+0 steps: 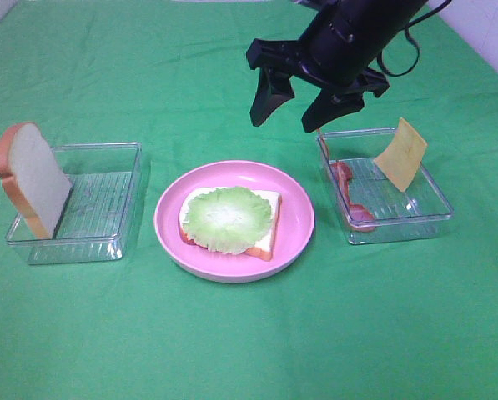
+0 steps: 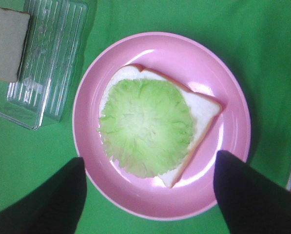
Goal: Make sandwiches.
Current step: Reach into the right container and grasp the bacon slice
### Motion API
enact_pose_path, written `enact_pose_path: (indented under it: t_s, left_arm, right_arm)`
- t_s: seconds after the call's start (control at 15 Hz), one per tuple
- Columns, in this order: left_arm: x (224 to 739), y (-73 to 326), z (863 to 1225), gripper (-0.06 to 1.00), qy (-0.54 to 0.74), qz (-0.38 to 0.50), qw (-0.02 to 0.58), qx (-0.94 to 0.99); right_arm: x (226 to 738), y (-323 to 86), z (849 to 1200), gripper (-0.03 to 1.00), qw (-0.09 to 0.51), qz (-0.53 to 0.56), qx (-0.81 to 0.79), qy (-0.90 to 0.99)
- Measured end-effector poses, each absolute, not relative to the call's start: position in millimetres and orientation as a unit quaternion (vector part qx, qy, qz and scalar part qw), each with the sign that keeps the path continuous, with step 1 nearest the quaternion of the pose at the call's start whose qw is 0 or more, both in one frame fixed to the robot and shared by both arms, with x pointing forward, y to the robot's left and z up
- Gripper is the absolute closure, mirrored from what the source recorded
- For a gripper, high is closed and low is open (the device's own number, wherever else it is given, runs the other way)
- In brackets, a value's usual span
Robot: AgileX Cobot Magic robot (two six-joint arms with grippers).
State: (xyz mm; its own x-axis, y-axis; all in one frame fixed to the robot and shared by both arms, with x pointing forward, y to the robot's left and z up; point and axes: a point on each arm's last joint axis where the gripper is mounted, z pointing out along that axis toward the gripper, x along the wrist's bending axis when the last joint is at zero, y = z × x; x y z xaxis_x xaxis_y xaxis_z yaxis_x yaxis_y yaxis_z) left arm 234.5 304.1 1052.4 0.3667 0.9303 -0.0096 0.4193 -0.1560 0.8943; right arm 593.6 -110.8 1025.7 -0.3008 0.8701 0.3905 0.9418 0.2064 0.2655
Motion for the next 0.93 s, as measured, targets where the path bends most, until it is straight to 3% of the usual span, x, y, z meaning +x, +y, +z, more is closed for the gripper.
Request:
enact_pose_path:
  t_s: [0.2, 0.47, 0.93]
  left_arm:
    - [235, 304, 1052, 0.12, 0.481, 0.292, 0.437, 0.702]
    - [235, 304, 1052, 0.12, 0.481, 0.292, 0.437, 0.702]
    - [235, 304, 1052, 0.12, 0.481, 0.292, 0.437, 0.702]
  right_arm:
    - [579, -125, 1047, 0.28, 0.054, -0.188, -0.597, -0.778]
    - [579, -137, 1040, 0.29, 0.016, -0.125, -0.621, -0.774]
    - [605, -138, 972, 0.29, -0.007, -0.045, -0.642, -0.765]
